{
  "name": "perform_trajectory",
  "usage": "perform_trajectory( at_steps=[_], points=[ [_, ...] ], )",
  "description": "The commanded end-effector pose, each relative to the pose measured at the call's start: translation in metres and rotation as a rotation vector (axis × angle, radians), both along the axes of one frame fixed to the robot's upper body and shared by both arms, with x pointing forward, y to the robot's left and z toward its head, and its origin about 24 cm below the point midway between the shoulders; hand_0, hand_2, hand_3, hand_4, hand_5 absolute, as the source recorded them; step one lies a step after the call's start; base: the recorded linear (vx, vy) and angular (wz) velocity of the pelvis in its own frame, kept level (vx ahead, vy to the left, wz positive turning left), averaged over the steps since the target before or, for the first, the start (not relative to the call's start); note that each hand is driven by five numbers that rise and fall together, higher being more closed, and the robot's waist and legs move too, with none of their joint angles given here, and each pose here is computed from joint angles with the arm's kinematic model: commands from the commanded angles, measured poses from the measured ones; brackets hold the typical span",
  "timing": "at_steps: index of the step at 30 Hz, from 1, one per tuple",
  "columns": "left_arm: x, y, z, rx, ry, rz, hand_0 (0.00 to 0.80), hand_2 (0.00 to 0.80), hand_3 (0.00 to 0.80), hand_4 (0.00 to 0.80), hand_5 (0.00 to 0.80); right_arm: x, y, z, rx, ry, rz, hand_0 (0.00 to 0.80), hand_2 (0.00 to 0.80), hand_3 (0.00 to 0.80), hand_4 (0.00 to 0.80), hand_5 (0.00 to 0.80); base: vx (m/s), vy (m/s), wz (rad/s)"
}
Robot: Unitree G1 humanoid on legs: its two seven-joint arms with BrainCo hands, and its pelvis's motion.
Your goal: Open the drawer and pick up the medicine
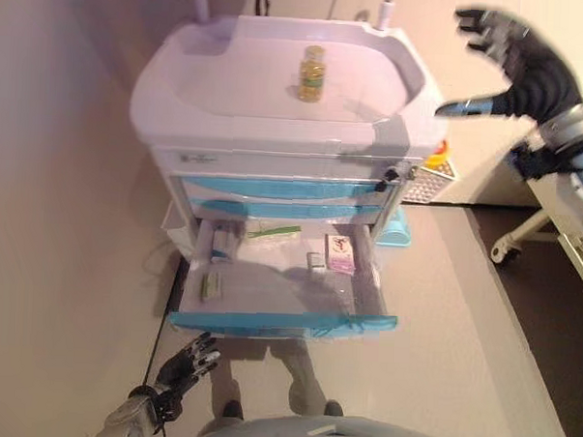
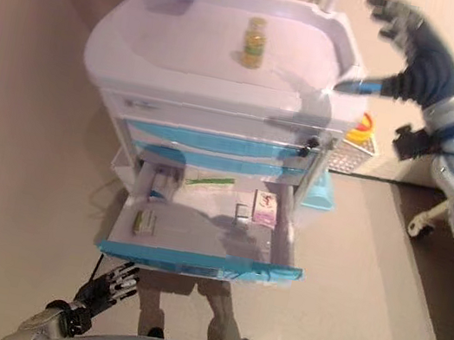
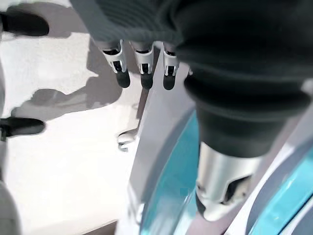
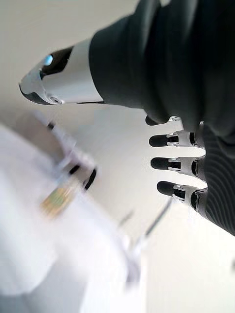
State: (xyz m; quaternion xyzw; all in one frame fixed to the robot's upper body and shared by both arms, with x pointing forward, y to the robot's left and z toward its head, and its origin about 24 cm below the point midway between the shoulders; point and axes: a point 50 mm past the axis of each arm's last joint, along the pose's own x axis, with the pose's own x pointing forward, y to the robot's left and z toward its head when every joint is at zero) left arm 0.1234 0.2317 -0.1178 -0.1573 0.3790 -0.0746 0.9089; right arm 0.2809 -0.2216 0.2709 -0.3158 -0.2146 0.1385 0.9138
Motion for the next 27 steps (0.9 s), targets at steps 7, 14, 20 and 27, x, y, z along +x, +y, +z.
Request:
perform_trajectory(
  at_steps=[7,14,20,27],
  points=[
    [0.045,-0.002,0.016,0.216,-0.112,-0.300,0.000,0.000,0.000,0.000,0.000,-0.021,0.032,-0.037,0.140,0.128,0.346,0.000,0.000,0.000,0.000,0.000,-0.002,0.012,-0.20],
    [0.060,0.000,0.021,0.354,-0.146,-0.403,0.000,0.000,0.000,0.000,0.000,-0.038,0.046,-0.074,0.221,0.322,0.588,0.000,0.000,0.000,0.000,0.000,-0.002,0.023,-0.20],
    [0.083,0.035,0.040,0.581,-0.165,-0.468,0.000,0.000,0.000,0.000,0.000,-0.054,0.066,-0.095,0.172,0.556,0.913,0.000,0.000,0.000,0.000,0.000,-0.018,0.070,-0.25],
    [0.119,0.064,0.073,0.706,-0.232,-0.398,0.000,0.000,0.000,0.000,0.000,-0.067,0.079,-0.123,0.244,0.932,1.126,0.000,0.000,0.000,0.000,0.000,-0.038,0.160,-0.27]
  ],
)
